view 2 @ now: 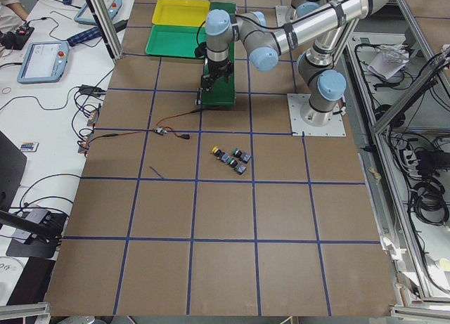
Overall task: Sort buttons by color to trays
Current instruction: 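Grasp a yellow button with left gripper while right gripper descends to conveyor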
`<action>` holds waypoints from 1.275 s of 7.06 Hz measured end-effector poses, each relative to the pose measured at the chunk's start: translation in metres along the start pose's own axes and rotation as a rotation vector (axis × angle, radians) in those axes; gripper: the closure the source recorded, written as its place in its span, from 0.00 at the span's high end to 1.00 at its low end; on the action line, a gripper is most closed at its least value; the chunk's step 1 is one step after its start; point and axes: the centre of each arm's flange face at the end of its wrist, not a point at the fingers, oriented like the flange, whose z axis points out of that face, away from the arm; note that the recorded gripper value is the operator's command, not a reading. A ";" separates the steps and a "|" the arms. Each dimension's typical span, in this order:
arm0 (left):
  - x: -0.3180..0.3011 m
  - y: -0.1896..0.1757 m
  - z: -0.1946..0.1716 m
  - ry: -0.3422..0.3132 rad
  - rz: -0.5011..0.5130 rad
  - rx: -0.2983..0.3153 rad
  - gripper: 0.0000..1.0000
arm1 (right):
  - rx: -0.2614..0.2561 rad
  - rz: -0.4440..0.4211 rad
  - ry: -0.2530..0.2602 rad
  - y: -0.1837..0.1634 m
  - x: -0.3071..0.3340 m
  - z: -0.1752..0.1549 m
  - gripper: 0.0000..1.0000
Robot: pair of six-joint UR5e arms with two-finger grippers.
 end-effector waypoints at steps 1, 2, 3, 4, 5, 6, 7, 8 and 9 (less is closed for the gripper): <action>-0.037 0.043 0.024 0.030 -0.131 0.010 1.00 | -0.010 0.027 -0.017 0.000 -0.003 0.002 1.00; -0.064 0.068 0.050 0.048 -0.203 0.017 1.00 | -0.023 0.062 -0.014 -0.001 -0.004 0.009 1.00; -0.089 0.082 0.077 0.053 -0.244 0.022 1.00 | -0.030 0.103 -0.009 -0.003 -0.006 0.020 1.00; -0.107 0.091 0.101 0.045 -0.264 0.026 1.00 | -0.020 0.149 -0.023 -0.006 -0.009 0.025 1.00; -0.118 0.095 0.122 0.049 -0.275 0.022 1.00 | -0.013 0.185 -0.033 -0.006 -0.011 0.028 1.00; -0.124 0.097 0.139 0.051 -0.281 0.016 0.93 | -0.014 0.196 -0.032 -0.003 -0.013 0.034 1.00; -0.128 0.098 0.151 0.049 -0.281 0.012 0.50 | -0.014 0.198 -0.031 0.002 -0.016 0.041 1.00; -0.130 0.098 0.158 0.050 -0.278 0.010 0.24 | -0.011 0.201 -0.033 0.005 -0.020 0.046 1.00; -0.131 0.099 0.160 0.046 -0.275 0.002 0.18 | -0.009 0.206 -0.034 0.006 -0.023 0.050 1.00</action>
